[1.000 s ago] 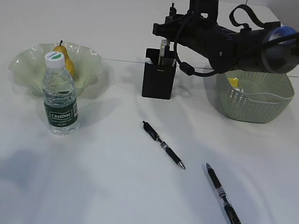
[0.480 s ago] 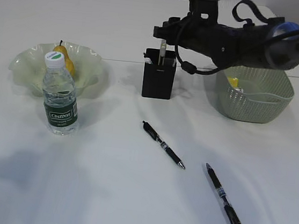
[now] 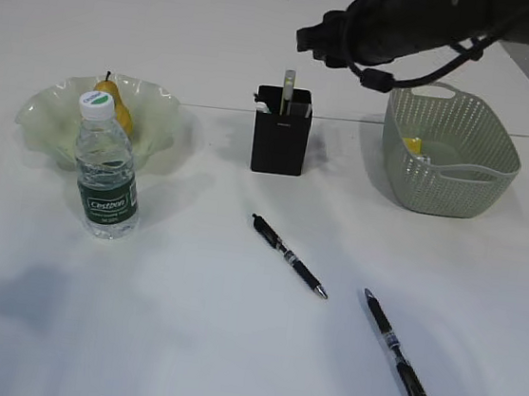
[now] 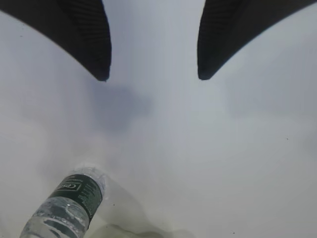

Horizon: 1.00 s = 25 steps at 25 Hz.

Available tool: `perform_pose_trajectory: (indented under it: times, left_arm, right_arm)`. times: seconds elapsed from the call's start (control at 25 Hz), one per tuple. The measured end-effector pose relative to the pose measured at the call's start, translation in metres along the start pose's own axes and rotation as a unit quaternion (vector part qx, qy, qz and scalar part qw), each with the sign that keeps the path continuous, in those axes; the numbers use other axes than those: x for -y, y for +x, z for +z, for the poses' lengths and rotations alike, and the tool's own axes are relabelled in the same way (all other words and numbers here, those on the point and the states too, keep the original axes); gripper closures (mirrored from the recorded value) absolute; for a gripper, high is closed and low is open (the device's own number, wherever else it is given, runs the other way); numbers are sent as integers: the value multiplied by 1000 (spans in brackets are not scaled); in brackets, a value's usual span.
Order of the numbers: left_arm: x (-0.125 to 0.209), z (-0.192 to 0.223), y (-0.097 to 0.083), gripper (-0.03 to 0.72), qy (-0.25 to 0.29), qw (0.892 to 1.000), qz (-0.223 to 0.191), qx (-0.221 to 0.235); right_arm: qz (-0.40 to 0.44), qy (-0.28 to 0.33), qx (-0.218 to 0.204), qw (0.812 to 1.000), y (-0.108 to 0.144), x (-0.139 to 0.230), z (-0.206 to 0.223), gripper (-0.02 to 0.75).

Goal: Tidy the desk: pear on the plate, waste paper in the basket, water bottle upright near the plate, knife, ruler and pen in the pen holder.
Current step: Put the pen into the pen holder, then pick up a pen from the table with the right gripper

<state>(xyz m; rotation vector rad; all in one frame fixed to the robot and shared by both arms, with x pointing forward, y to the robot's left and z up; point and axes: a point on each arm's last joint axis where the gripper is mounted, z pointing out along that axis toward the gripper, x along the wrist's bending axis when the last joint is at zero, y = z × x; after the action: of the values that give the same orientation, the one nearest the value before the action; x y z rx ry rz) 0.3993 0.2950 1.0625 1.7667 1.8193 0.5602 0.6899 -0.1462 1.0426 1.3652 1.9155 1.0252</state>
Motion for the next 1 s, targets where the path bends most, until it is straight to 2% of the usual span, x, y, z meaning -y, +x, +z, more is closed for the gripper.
perform_pose_trajectory:
  times: [0.2, 0.28, 0.48, 0.72, 0.92, 1.0]
  left_arm:
    - [0, 0, 0, 295, 0, 1000, 0, 0]
    - [0, 0, 0, 295, 0, 1000, 0, 0]
    - [0, 0, 0, 295, 1, 1000, 0, 0]
    - [0, 0, 0, 295, 2, 1000, 0, 0]
    - [0, 0, 0, 295, 2, 1000, 0, 0]
    - [0, 0, 0, 295, 2, 1000, -1, 1]
  right_arm:
    - [-19, 79, 1, 997, -1, -8, -44, 426]
    - [-35, 130, -9, 991, 0, -4, -56, 426]
    - [-40, 241, -74, 967, 10, 13, -71, 426]
    - [-57, 277, -109, 953, 31, 18, -77, 426]
    - [-70, 285, -122, 948, 47, 21, -77, 426]
    - [-63, 311, -122, 940, 49, 29, -71, 426]
